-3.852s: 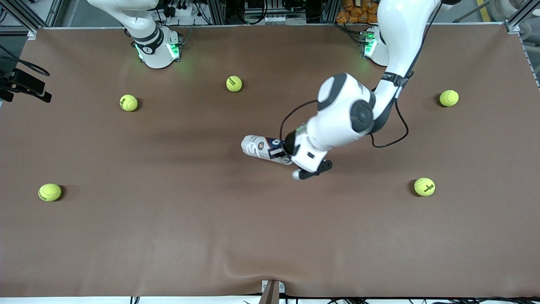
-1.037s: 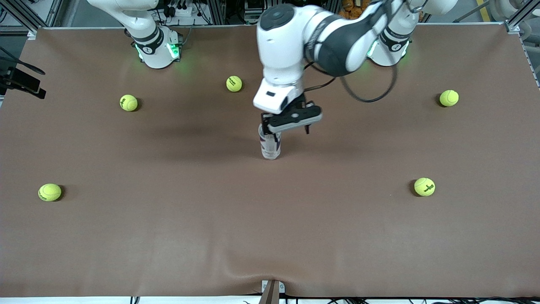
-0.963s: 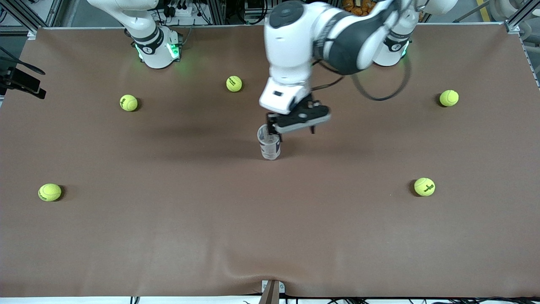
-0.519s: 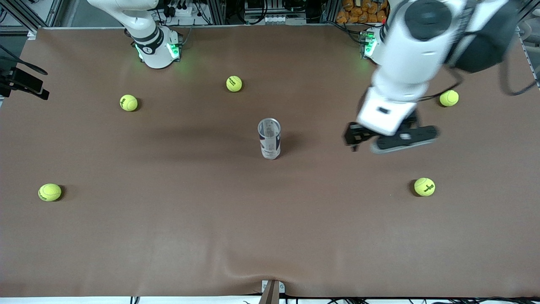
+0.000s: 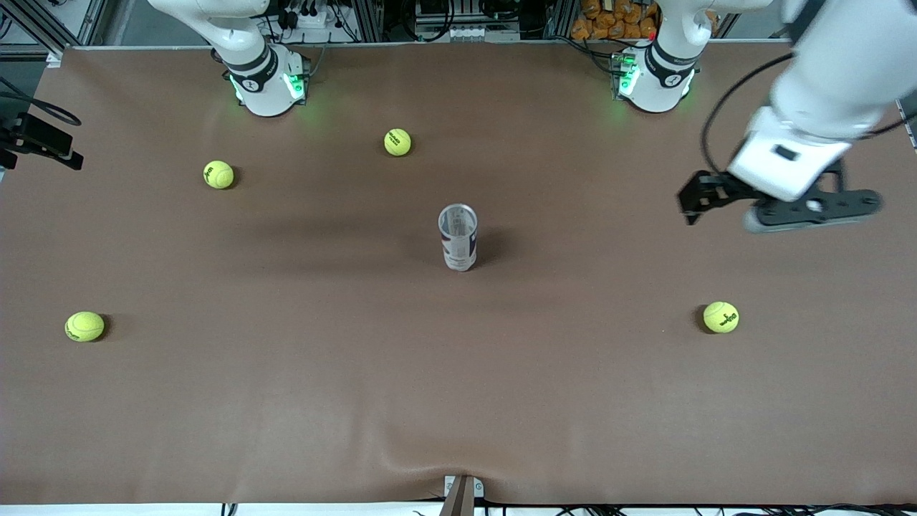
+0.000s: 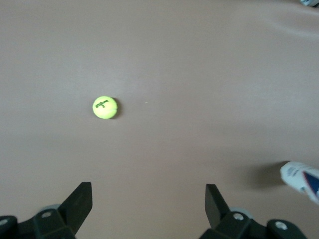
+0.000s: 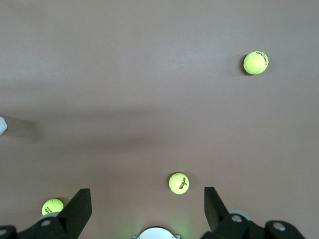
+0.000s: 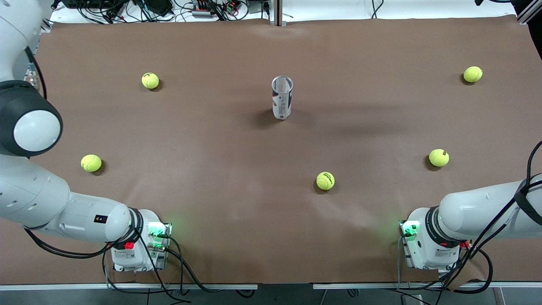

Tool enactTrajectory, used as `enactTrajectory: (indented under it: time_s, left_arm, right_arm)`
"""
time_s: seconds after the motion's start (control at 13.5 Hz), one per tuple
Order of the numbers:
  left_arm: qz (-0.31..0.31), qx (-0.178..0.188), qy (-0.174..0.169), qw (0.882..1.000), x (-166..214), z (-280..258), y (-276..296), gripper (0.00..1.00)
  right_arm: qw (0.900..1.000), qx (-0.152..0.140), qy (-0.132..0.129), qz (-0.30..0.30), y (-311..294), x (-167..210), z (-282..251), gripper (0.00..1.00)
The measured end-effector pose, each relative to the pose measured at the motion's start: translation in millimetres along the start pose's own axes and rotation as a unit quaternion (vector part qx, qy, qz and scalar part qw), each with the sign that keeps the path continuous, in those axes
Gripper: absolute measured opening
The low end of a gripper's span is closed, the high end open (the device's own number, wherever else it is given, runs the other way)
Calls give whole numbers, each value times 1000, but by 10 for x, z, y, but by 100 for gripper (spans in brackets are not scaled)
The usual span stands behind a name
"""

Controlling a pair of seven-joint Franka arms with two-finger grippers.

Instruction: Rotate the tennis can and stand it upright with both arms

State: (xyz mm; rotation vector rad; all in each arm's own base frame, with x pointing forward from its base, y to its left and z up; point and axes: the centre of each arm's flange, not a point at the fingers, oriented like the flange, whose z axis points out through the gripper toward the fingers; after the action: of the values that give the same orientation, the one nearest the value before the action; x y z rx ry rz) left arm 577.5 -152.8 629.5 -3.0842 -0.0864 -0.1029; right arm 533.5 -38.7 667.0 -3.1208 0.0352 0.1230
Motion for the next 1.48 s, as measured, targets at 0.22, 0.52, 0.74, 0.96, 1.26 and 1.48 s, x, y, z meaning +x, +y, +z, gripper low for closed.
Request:
enactTrajectory:
  time_s: [0.22,0.52,0.74,0.96,1.26,1.48]
  left_arm:
    - [-4,-5,-15,1000,13,54,-282,100]
    - [-18,-8,-9,1000,-134,-92,-478,100]
    - [-15,-13,-10,1000,-212,-127,-747,100]
    - [-6,-27,-16,1000,-263,-116,-1057,100]
    - [-6,-26,-10,1000,-607,-268,-1084,100]
    - [-8,-23,-3,1000,-748,-356,-1108,100]
  right_arm:
    - [1000,0,0,-1,-1,1,0,100]
    - [1000,0,-1,-1,-1,2,8,100]
    - [1000,0,-2,-1,3,2,17,100]
    - [1000,0,-3,-1,4,2,22,100]
    - [1000,0,-4,-1,4,0,27,100]
    - [1000,0,-5,-1,4,-2,29,100]
